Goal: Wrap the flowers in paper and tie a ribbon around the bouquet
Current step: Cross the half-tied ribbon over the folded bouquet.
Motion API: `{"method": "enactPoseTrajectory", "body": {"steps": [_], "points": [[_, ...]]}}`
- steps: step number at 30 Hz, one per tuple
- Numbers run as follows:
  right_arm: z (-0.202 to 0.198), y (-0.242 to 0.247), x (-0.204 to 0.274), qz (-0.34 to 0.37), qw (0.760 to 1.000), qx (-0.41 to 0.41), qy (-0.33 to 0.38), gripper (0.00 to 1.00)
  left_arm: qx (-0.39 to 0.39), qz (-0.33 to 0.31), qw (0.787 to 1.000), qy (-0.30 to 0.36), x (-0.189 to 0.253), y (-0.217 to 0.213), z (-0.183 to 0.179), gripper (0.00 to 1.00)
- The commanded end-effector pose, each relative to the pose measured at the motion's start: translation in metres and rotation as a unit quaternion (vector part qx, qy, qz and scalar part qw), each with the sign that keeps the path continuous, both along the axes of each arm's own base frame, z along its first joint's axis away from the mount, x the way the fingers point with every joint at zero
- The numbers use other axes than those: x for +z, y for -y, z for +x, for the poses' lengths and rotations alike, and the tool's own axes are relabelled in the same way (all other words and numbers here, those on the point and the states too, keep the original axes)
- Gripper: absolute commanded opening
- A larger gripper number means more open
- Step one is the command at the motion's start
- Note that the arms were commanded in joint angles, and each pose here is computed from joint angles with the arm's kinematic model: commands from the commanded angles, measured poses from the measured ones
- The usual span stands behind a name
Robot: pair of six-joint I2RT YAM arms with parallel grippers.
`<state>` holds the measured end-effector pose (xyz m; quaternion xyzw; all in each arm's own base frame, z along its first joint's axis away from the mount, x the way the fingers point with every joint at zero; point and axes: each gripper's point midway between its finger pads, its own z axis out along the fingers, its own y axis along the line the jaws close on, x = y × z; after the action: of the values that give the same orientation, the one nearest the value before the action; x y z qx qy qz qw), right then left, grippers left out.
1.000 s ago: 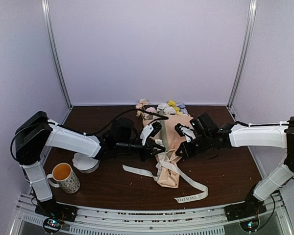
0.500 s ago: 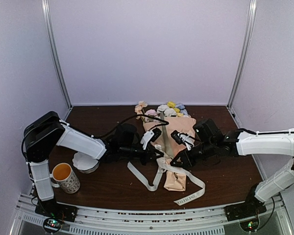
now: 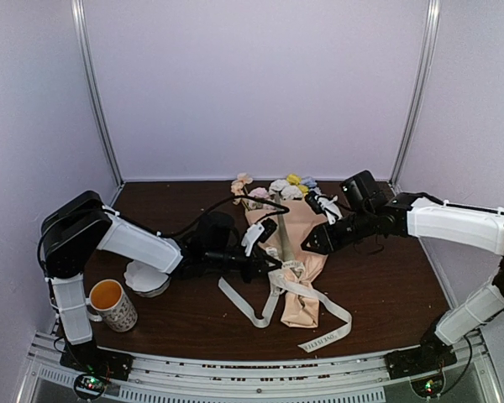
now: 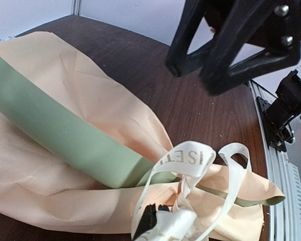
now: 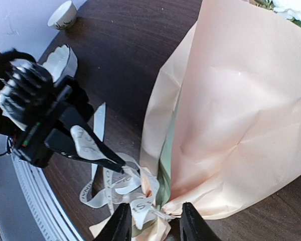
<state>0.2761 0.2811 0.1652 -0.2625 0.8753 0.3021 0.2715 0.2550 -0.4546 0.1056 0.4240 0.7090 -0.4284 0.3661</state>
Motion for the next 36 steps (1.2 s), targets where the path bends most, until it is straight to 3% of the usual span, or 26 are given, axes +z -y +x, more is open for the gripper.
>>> {"method": "enactPoseTrajectory", "body": {"steps": [1, 4, 9, 16, 31, 36], "points": [[0.006, 0.004, -0.038, -0.062, 0.997, 0.000, -0.034, 0.29, -0.004, -0.019, 1.000, 0.009, 0.009, 0.001, 0.001, 0.00], [0.003, -0.002, -0.051, -0.063, 0.996, 0.022, -0.051, 0.23, -0.004, -0.017, 1.000, 0.008, 0.007, 0.000, 0.001, 0.00], [-0.015, -0.027, -0.058, -0.003, 0.992, 0.092, -0.090, 0.22, -0.001, -0.015, 1.000, 0.008, 0.006, 0.000, 0.001, 0.00], [-0.021, -0.048, -0.050, 0.064, 0.985, 0.119, -0.105, 0.20, 0.002, -0.016, 1.000, 0.009, 0.006, 0.000, 0.003, 0.00], [-0.017, -0.029, -0.068, -0.036, 0.987, 0.121, -0.095, 0.16, 0.007, -0.013, 1.000, 0.007, 0.002, -0.005, 0.006, 0.00], [-0.033, -0.040, -0.070, -0.020, 0.980, 0.166, -0.109, 0.17, 0.009, -0.016, 1.000, 0.007, 0.003, -0.005, 0.007, 0.00]]}}
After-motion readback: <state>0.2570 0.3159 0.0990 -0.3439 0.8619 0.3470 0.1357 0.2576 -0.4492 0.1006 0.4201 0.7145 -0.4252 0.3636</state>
